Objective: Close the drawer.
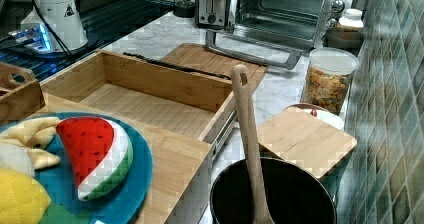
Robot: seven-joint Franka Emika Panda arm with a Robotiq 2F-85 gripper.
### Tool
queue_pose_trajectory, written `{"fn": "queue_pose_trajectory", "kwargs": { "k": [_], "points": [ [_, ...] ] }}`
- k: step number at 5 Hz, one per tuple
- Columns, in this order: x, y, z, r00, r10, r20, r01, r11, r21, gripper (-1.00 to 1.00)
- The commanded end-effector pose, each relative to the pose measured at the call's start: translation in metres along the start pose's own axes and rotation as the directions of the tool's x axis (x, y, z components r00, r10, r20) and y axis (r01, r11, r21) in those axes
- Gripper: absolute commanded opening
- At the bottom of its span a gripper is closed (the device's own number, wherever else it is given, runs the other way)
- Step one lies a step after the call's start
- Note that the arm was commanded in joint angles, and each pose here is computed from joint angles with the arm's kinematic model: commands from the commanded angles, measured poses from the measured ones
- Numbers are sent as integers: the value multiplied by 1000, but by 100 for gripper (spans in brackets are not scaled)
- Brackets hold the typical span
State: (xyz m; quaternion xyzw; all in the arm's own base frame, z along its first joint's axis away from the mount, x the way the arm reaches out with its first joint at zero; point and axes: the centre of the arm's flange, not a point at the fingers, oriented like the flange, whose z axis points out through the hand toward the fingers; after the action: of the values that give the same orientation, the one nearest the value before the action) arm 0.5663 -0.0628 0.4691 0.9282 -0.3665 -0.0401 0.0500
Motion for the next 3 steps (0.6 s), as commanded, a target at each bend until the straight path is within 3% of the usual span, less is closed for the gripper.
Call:
{"fn": "queue_pose_trajectory", "kwargs": {
  "k": [1, 2, 3],
  "points": [
    [2, 4, 4, 1000, 7, 5, -7, 1000, -7, -100],
    [-12, 9, 25, 984, -165, -71, 170, 982, 76, -100],
    [-29, -4, 36, 948, -315, -49, 318, 945, 78, -100]
  ]
}}
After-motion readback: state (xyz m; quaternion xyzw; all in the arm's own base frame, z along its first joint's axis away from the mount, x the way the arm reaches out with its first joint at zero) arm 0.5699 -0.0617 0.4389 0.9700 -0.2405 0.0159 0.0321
